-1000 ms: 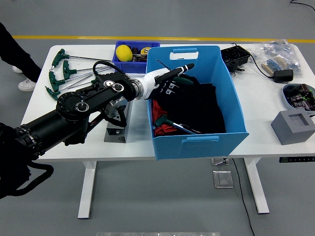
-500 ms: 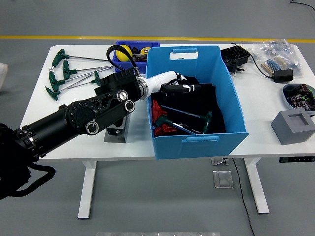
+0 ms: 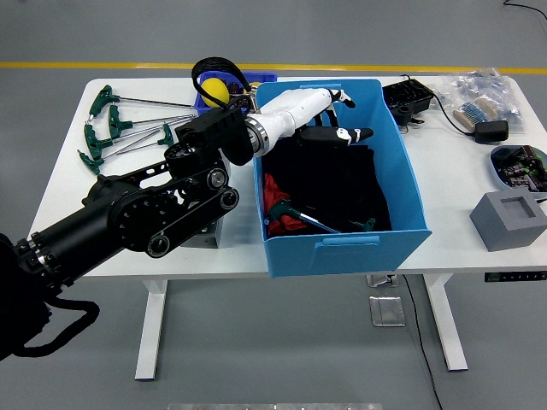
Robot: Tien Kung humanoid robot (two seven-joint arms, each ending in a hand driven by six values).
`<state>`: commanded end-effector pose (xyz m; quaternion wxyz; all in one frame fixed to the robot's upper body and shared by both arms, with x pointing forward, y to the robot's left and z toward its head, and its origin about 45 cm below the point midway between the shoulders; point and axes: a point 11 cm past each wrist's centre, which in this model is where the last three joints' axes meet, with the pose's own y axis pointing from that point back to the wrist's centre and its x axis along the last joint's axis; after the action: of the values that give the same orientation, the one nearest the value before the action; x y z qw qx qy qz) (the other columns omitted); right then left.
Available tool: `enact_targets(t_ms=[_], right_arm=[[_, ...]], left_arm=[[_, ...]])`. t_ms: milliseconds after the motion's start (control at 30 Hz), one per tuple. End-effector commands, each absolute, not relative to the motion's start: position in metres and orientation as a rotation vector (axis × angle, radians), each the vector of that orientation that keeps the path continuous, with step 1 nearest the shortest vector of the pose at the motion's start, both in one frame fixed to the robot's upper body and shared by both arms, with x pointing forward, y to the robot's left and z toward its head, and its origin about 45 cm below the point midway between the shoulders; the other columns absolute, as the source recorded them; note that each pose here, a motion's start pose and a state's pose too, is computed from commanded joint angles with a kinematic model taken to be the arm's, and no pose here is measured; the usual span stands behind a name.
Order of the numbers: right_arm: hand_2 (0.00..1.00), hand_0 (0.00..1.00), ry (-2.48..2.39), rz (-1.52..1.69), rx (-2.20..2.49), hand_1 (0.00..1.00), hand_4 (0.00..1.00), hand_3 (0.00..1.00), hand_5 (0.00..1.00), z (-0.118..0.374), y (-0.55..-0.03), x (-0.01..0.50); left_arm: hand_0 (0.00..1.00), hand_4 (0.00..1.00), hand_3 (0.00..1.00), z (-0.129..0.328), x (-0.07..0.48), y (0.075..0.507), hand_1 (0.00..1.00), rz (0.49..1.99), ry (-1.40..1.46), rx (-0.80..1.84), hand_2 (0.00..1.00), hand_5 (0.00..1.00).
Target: Lift tool from toolbox,place it in box,lift tool from toolbox,place it in box
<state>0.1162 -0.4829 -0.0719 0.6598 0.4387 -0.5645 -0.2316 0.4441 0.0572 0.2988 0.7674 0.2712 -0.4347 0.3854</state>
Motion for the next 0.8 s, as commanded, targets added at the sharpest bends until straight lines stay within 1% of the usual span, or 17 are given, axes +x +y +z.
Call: enact_targets(t_ms=[33,200,233,400,433,467,600,633,800], right_arm=[[0.679,0.622,-1.278,-0.526,0.992,0.616,0.781,0.532,0.571,-0.072,-0.483,0.116],[0.679,0.622,-1.276,-0.532,0.991,0.616,0.781,0.532,0.571,-0.073,-0.482,0.113],[0.680,0.624,-1.276,-0.535,0.990,0.616,0.781,0.532,0.571,-0.073,-0.482,0.112],[0.680,0.624,-1.279,-0.546,0.987,0.616,0.781,0.532,0.571,-0.075,-0.481,0.108],[0.679,0.623,-1.280,-0.548,0.985,0.617,0.781,0.532,0.571,-0.075,-0.481,0.107],[0.679,0.623,-1.281,-0.551,0.984,0.617,0.781,0.532,0.571,-0.076,-0.481,0.106],[0.679,0.623,-1.280,-0.557,0.979,0.617,0.781,0.532,0.571,-0.077,-0.479,0.103],[0.679,0.619,-1.280,-0.557,0.978,0.616,0.780,0.532,0.570,-0.077,-0.479,0.102],[0.679,0.619,-1.283,-0.564,0.974,0.616,0.780,0.532,0.570,-0.078,-0.478,0.100]], left_arm=[[0.331,0.841,0.843,0.303,0.443,0.061,0.534,0.857,-0.948,0.567,0.671,0.998],[0.331,0.841,0.843,0.323,0.436,0.085,0.534,0.948,-0.986,0.472,0.671,0.998],[0.320,0.829,0.838,0.325,0.435,0.089,0.521,0.959,-0.989,0.461,0.632,0.998],[0.320,0.829,0.838,0.331,0.428,0.121,0.521,1.016,-1.025,0.446,0.632,0.998],[0.314,0.829,0.838,0.333,0.427,0.128,0.518,1.031,-1.033,0.447,0.610,0.998],[0.314,0.829,0.838,0.335,0.427,0.134,0.518,1.047,-1.040,0.446,0.610,0.998],[0.314,0.829,0.838,0.349,0.423,0.161,0.518,1.132,-1.071,0.422,0.610,0.998],[0.288,0.825,0.830,0.351,0.422,0.167,0.486,1.148,-1.078,0.418,0.559,0.998],[0.288,0.825,0.830,0.356,0.413,0.205,0.486,1.256,-1.135,0.423,0.559,0.998]])
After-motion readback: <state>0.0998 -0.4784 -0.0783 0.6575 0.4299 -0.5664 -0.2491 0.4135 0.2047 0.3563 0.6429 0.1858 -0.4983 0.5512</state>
